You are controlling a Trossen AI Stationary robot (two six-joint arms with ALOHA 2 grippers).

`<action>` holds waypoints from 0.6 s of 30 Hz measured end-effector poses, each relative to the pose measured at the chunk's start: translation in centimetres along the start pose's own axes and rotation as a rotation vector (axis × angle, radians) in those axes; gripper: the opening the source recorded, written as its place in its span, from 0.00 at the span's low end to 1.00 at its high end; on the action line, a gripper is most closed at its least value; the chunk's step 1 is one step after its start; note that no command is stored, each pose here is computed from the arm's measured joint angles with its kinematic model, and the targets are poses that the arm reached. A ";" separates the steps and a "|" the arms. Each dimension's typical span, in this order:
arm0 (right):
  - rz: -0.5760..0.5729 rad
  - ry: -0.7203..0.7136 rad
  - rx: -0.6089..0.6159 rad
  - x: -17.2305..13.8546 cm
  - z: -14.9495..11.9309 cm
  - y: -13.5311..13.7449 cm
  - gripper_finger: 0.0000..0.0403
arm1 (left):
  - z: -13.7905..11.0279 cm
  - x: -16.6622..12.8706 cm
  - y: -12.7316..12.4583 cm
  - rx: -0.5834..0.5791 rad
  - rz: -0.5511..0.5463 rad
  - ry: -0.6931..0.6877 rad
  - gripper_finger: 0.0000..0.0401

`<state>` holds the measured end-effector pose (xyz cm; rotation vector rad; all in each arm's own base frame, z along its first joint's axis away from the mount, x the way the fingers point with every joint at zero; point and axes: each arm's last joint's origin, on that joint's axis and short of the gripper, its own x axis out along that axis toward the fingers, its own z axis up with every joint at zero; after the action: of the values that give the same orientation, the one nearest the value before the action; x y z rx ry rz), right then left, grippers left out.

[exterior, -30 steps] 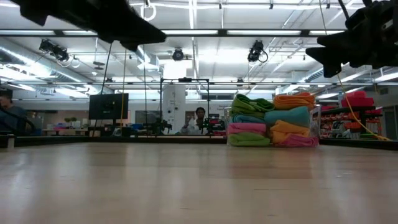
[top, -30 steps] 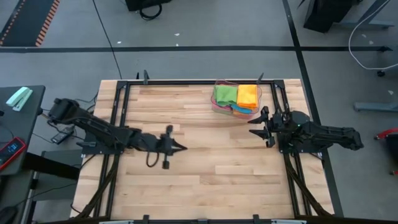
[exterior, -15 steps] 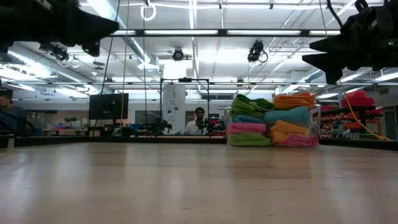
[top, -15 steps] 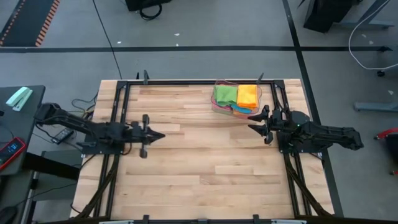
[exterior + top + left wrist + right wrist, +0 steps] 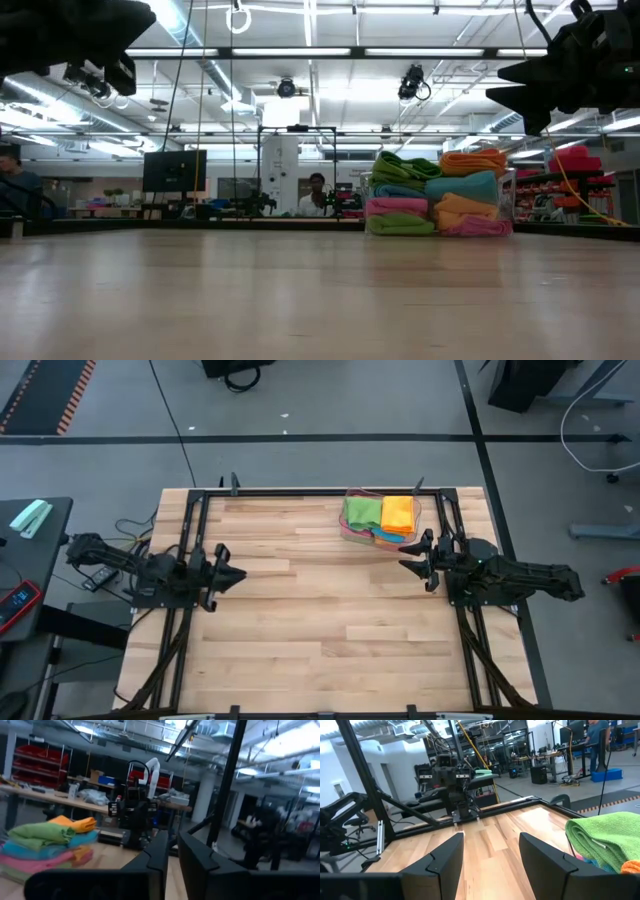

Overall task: Fold microfiber towels
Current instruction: Return to Home Position

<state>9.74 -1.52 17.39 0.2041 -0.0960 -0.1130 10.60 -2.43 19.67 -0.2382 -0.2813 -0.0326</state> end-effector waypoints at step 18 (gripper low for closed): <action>0.000 0.001 0.000 0.0 0.0 0.0 0.50 | -2.1 -1.6 1.3 -0.088 0.043 0.253 0.13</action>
<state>9.74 -1.52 17.39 0.2039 -0.0949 -0.1132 9.70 -1.68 16.95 -0.3238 -0.0231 -0.0318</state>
